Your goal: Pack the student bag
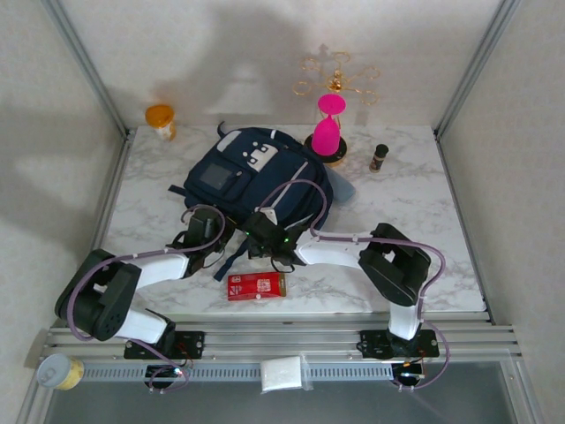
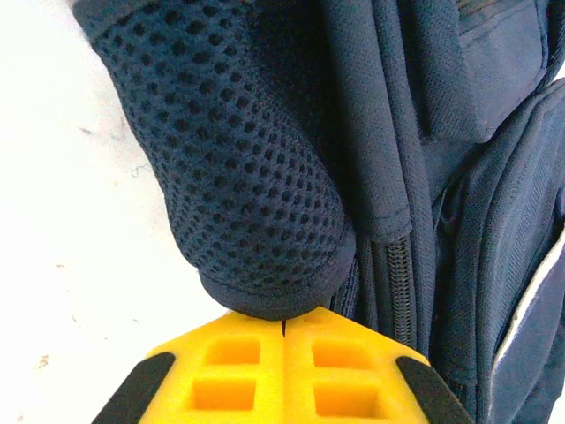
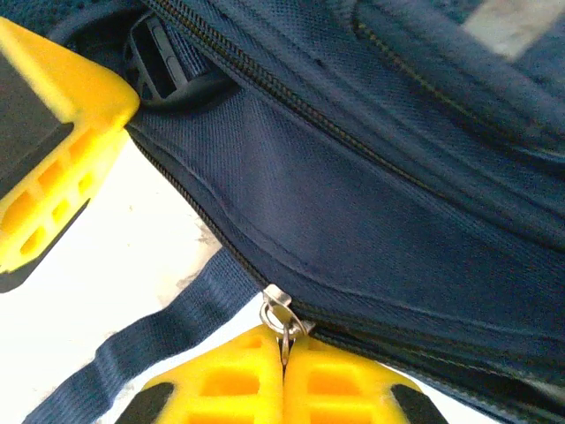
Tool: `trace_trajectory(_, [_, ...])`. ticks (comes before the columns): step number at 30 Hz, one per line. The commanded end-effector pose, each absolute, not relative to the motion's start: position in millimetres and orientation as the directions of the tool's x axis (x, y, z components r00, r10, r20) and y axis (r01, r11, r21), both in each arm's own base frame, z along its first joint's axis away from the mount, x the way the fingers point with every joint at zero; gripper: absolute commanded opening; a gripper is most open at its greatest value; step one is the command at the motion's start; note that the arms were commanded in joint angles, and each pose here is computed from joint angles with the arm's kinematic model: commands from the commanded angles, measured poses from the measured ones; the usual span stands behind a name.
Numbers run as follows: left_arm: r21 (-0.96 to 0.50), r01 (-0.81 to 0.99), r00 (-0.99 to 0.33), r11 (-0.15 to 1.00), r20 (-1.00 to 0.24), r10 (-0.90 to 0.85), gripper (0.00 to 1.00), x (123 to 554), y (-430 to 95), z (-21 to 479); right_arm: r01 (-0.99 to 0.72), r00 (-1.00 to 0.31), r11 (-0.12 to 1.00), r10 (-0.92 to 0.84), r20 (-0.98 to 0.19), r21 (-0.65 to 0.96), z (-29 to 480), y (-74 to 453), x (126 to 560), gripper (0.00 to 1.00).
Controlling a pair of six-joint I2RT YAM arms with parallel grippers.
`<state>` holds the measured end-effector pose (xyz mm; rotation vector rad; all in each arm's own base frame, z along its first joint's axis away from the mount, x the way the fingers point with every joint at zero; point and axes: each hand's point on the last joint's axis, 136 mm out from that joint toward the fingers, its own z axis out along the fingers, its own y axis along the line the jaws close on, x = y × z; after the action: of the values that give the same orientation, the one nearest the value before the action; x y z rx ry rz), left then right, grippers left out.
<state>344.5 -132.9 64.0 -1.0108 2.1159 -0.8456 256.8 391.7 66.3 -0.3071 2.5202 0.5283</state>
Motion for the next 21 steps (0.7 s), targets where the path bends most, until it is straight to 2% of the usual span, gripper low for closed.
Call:
trace_trajectory(1, [-0.738, -0.426, -0.368, 0.523, -0.386, -0.846, 0.00, 366.2, -86.1, 87.5, -0.293, -0.874, 0.914, -0.137, -0.466, 0.281, 66.1, 361.8, 231.3, 0.00])
trace_trajectory(6, [-0.701, -0.437, -0.384, 0.564, -0.421, -0.822, 0.00, 365.9, -61.8, 92.7, -0.287, -0.895, 0.914, -0.149, -0.420, 0.287, 66.4, 344.0, 217.1, 0.00])
trace_trajectory(10, [-0.711, -0.385, -0.466, 0.589, -0.401, -0.789, 0.02, 362.3, -76.0, 102.7, -0.362, -0.881, 0.860, -0.190, -0.434, 0.359, 81.0, 373.8, 210.3, 0.00])
trace_trajectory(14, [-0.787, -0.339, -0.478, 0.516, -0.328, -0.815, 0.39, 334.3, -100.0, 115.8, -0.390, -0.872, 0.825, -0.188, -0.452, 0.409, 93.0, 393.3, 211.0, 0.00])
trace_trajectory(16, [-0.827, -0.305, -0.481, 0.472, -0.294, -0.826, 0.53, 319.2, -111.4, 120.8, -0.394, -0.870, 0.825, -0.193, -0.454, 0.405, 92.0, 394.6, 211.6, 0.00])
trace_trajectory(17, [-0.839, -0.308, -0.480, 0.448, -0.269, -0.835, 0.57, 311.9, -115.0, 120.2, -0.397, -0.867, 0.826, -0.194, -0.458, 0.401, 92.5, 395.2, 212.8, 0.00])
trace_trajectory(21, [-0.891, -0.330, -0.485, 0.312, -0.124, -0.866, 0.63, 291.2, -134.7, 113.4, -0.401, -0.864, 0.822, -0.194, -0.464, 0.405, 90.6, 394.7, 212.4, 0.00])
